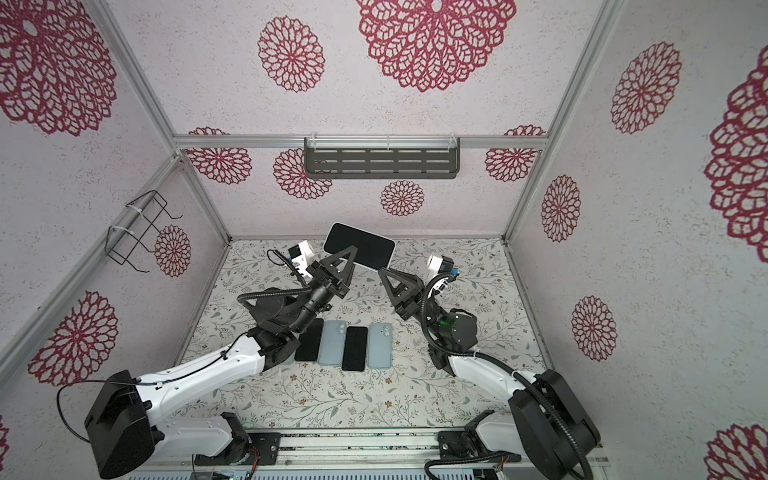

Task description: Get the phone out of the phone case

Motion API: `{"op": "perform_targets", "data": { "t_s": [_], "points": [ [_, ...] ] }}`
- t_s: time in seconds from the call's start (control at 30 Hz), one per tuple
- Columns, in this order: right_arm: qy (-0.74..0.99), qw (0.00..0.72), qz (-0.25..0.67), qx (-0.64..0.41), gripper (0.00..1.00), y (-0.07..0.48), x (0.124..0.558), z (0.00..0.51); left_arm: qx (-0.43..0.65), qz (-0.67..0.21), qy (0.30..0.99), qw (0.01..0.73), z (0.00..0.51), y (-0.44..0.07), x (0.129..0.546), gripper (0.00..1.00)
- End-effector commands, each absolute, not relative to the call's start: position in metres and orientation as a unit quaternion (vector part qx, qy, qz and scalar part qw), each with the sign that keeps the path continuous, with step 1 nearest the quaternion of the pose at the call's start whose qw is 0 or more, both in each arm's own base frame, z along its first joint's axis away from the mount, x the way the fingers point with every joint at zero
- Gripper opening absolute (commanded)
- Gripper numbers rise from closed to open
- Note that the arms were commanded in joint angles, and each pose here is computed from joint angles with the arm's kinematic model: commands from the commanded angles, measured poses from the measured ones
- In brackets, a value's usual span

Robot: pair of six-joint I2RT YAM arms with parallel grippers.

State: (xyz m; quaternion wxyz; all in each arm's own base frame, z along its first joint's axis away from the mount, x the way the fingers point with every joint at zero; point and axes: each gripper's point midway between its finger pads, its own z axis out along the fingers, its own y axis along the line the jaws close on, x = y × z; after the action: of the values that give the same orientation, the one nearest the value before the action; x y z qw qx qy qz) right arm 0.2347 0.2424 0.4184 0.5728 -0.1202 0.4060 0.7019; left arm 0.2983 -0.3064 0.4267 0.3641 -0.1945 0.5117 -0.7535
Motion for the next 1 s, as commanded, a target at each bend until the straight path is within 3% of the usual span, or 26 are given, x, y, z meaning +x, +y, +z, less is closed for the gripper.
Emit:
{"op": "perform_targets", "data": {
  "t_s": [0.0, 0.43, 0.6, 0.63, 0.8, 0.97],
  "points": [
    [0.368, 0.593, 0.677, -0.234, 0.0, 0.244, 0.201, 0.419, -0.168, -0.823, 0.443, 0.313, 0.49, -0.3, 0.273, 0.0],
    [0.44, 0.666, 0.54, -0.266, 0.0, 0.232, 0.222, 0.421, -0.111, -0.824, 0.485, 0.273, 0.508, -0.31, 0.263, 0.0],
    [0.442, 0.674, 0.532, -0.259, 0.0, 0.224, 0.215, 0.422, -0.107, -0.821, 0.486, 0.279, 0.51, -0.301, 0.268, 0.0],
    [0.444, 0.674, 0.532, -0.254, 0.04, 0.221, 0.214, 0.42, -0.104, -0.821, 0.486, 0.281, 0.511, -0.298, 0.269, 0.0],
    [0.496, 0.64, 0.538, -0.235, 0.46, 0.215, 0.214, 0.407, -0.044, -0.797, 0.529, 0.289, 0.518, -0.283, 0.276, 0.0],
    [0.531, 0.597, 0.554, -0.235, 0.67, 0.212, 0.21, 0.41, 0.132, -0.726, 0.613, 0.283, 0.514, -0.281, 0.257, 0.0]
  ]
}}
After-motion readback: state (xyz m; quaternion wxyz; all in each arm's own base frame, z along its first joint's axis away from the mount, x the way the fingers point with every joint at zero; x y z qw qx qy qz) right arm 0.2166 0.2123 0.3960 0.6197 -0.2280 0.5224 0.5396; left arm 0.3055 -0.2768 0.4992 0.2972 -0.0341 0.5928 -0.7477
